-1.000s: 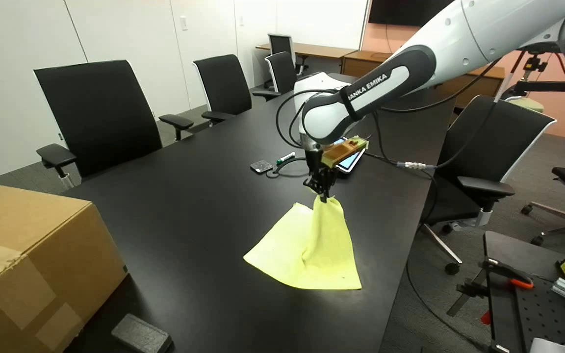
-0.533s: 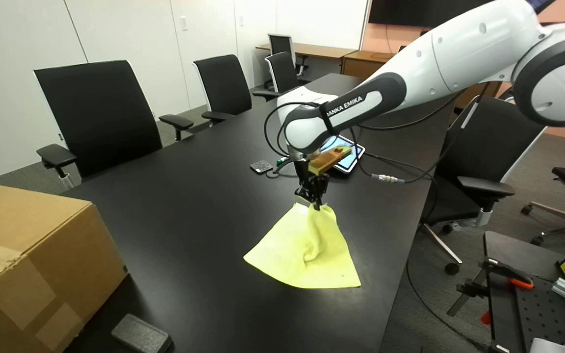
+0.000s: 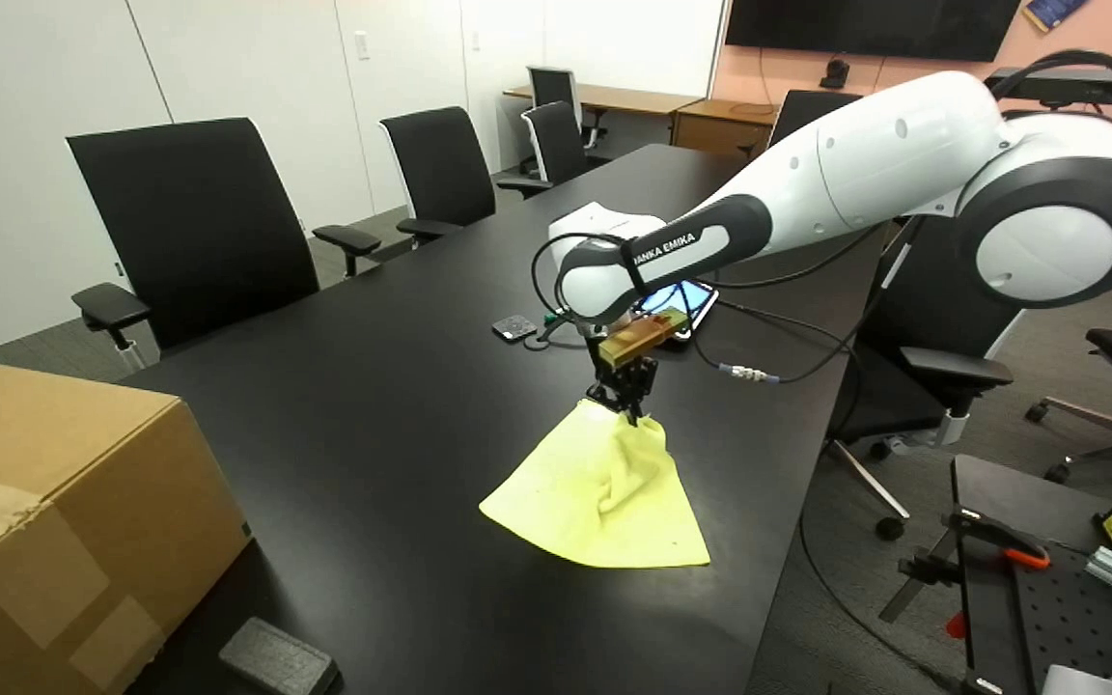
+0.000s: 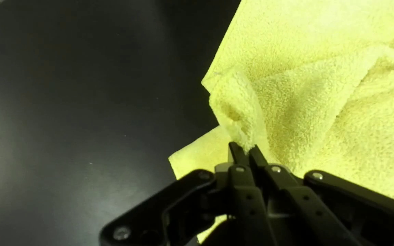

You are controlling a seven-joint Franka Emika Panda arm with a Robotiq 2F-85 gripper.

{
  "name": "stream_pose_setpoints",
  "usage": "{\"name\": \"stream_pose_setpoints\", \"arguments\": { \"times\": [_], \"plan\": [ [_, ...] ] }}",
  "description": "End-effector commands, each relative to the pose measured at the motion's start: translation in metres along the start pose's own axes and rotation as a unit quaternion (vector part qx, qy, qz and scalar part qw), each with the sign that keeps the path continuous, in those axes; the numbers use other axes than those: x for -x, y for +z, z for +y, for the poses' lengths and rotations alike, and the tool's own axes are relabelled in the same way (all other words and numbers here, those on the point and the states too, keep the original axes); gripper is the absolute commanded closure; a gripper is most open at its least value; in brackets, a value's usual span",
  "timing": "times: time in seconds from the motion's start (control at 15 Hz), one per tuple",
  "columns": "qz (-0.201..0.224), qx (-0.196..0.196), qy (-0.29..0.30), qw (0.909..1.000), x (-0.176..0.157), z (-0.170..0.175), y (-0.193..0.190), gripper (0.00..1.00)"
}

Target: Fold the towel in half

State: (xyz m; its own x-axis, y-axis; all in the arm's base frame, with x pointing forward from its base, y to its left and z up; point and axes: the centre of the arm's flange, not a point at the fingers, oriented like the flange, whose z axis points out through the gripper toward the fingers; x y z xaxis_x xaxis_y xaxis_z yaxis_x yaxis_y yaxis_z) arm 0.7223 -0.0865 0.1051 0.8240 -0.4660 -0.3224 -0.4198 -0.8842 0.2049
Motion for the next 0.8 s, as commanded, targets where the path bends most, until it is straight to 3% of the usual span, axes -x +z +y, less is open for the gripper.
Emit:
{"name": "stream_pose_setpoints", "arguments": {
  "times": [0.0, 0.13, 0.33, 0.6, 0.67, 0.73],
  "plan": [
    [-0.001, -0.019, 0.084, 0.9963, -0.027, 0.004, -0.004, 0.96],
    [0.01, -0.041, 0.119, 0.992, -0.028, 0.008, -0.008, 0.96],
    [0.063, -0.086, 0.151, 0.9827, -0.031, 0.008, -0.037, 0.98],
    [0.108, -0.093, 0.172, 0.9746, -0.048, -0.008, -0.053, 0.97],
    [0.108, -0.088, 0.167, 0.976, -0.05, -0.011, -0.052, 0.69],
    [0.108, -0.084, 0.168, 0.9762, -0.05, -0.014, -0.05, 0.69]
  ]
}}
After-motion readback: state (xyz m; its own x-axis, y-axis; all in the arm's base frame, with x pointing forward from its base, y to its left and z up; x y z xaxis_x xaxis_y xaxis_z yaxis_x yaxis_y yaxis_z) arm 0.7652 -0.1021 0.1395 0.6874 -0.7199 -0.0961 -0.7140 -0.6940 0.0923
